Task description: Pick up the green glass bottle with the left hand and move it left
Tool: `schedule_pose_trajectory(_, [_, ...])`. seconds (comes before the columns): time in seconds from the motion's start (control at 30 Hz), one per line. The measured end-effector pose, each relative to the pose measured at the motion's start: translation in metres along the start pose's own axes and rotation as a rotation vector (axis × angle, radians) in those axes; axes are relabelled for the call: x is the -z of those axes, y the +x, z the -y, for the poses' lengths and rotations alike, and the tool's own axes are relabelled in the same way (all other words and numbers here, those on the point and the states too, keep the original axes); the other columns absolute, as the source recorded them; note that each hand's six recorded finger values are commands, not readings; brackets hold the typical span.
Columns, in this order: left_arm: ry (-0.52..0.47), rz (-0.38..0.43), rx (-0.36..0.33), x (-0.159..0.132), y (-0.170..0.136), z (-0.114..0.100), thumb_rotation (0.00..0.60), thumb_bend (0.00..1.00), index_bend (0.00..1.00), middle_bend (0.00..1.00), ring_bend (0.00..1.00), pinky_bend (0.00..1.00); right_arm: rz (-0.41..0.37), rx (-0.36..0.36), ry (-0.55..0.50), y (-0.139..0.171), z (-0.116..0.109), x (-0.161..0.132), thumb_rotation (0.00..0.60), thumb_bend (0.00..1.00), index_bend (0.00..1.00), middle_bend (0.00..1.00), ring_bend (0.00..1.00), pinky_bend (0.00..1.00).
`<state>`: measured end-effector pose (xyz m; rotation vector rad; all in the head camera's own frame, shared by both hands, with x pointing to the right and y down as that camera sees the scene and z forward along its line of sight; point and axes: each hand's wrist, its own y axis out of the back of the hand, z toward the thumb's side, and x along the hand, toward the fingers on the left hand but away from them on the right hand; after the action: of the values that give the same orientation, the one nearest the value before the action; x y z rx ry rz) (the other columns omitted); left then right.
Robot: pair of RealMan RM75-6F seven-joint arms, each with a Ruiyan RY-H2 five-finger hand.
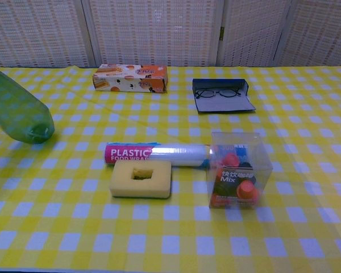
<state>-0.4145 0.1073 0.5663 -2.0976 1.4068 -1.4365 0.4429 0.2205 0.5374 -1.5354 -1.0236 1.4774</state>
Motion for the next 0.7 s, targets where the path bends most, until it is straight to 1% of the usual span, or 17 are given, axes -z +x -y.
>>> schedule_pose_trajectory(0.13, [-0.058, -0.064, 0.023, 0.004, 0.003, -0.008, 0.600, 0.48, 0.75, 1.00, 1.00, 1.00, 0.001, 0.004, -0.001, 0.001, -0.001, 0.000, 0.600, 0.38, 0.00, 0.00, 0.00, 0.00])
schedule_pose_trajectory(0.33, [-0.084, -0.088, 0.030, 0.002, 0.006, -0.014, 0.600, 0.49, 0.75, 1.00, 1.00, 1.00, 0.000, -0.004, 0.004, 0.000, 0.001, -0.001, 0.600, 0.37, 0.00, 0.00, 0.00, 0.00])
schedule_pose_trajectory(0.7, [-0.142, -0.150, 0.064, 0.013, 0.018, -0.015, 0.600, 0.53, 0.75, 1.00, 1.00, 1.00, -0.001, 0.014, -0.004, 0.002, -0.003, 0.000, 0.600, 0.37, 0.00, 0.00, 0.00, 0.00])
